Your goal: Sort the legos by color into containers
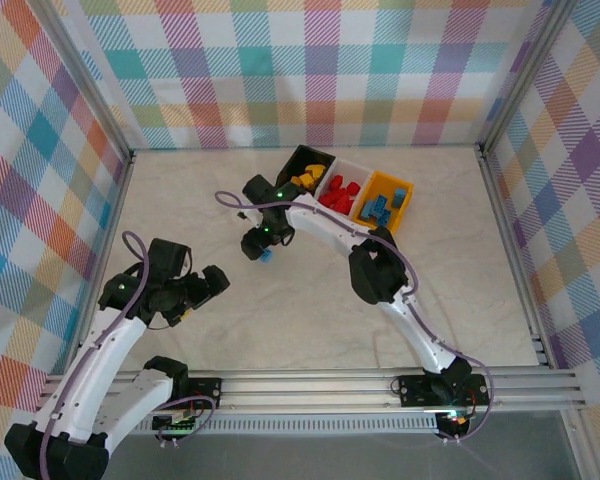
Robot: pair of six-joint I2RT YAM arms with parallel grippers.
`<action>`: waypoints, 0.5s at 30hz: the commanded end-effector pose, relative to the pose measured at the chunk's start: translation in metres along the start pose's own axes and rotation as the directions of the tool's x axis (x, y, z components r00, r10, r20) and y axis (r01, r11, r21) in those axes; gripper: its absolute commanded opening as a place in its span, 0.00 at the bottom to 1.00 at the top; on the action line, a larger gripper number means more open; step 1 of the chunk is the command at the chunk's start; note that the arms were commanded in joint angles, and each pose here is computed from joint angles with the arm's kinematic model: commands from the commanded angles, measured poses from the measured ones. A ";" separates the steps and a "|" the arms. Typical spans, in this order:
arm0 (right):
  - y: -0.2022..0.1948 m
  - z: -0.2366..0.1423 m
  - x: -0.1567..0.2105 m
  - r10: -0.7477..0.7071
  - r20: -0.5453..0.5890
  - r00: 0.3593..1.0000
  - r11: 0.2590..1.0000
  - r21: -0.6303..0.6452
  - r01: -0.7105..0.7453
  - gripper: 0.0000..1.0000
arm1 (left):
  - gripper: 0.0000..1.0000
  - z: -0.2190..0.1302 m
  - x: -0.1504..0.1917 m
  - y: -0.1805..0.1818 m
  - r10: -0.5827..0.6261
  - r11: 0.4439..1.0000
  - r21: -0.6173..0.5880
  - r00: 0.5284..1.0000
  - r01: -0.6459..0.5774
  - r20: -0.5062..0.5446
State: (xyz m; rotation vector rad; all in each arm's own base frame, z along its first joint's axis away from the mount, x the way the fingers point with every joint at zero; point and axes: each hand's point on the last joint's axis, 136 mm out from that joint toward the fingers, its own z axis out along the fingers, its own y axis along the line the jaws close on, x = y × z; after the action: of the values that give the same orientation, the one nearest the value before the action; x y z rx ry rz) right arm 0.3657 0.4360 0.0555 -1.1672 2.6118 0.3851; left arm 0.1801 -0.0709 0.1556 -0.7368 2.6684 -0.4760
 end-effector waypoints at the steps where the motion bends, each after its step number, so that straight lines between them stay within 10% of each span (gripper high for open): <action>1: -0.010 0.012 0.005 -0.044 -0.036 0.998 0.996 0.081 0.046 0.80 | 1.00 -0.013 0.002 0.007 0.001 1.000 -0.027 1.000 -0.001 -0.002; 15: -0.001 0.051 0.006 -0.117 -0.049 0.992 0.984 0.128 0.123 0.74 | 1.00 -0.012 0.004 0.005 0.029 0.999 -0.027 0.999 -0.030 -0.029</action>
State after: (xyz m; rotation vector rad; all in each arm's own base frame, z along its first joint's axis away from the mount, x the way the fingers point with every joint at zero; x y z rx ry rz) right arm 0.3787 0.4371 0.0258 -1.2249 2.5574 0.1791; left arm 0.1696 -0.0660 0.1570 -0.7277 2.7086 -0.4429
